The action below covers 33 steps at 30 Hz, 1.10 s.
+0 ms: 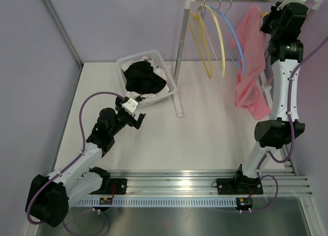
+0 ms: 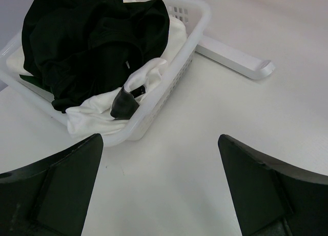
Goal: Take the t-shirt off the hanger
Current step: Grab a hanger with a tshirt on it with the right arm
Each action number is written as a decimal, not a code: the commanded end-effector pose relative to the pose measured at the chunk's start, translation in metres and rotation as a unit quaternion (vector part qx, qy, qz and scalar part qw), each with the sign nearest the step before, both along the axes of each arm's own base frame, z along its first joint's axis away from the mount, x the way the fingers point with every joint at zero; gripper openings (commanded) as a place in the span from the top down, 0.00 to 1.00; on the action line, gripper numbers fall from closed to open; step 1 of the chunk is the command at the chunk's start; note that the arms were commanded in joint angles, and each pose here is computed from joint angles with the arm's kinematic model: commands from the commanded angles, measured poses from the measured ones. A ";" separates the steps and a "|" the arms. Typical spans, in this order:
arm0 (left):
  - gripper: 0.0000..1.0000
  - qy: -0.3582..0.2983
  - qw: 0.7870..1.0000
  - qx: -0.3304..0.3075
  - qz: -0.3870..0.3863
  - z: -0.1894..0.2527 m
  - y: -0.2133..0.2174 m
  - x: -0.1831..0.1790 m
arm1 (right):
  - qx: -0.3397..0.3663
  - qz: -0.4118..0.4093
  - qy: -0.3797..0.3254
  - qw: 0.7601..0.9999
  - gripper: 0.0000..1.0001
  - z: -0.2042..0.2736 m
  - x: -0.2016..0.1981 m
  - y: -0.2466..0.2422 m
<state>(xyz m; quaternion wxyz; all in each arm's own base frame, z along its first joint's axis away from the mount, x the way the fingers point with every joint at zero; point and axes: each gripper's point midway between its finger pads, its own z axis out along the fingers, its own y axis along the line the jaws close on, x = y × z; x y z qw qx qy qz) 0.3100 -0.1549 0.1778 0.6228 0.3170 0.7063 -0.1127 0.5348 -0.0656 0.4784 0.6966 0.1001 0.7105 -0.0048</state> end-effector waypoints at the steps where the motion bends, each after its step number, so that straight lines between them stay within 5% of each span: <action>1: 0.01 -0.043 0.999 -0.011 0.003 0.030 -0.002 0.009 | -0.001 0.028 -0.115 0.993 1.00 0.079 -0.034 0.018; 15: 0.01 -0.050 0.999 -0.015 -0.002 0.037 -0.002 0.005 | 0.017 0.074 -0.063 0.995 0.94 0.061 -0.052 0.038; 17: 0.01 -0.054 0.998 -0.017 -0.006 0.038 -0.002 0.002 | 0.020 0.069 -0.052 0.996 1.00 0.059 -0.059 0.036; 27: 0.01 -0.056 0.998 -0.022 -0.004 0.041 -0.001 0.001 | 0.030 -0.014 -0.021 0.999 1.00 0.054 -0.131 0.017; 33: 0.01 -0.065 0.998 -0.028 0.004 0.045 0.002 -0.001 | 0.024 0.011 0.003 1.000 1.00 0.046 -0.167 0.029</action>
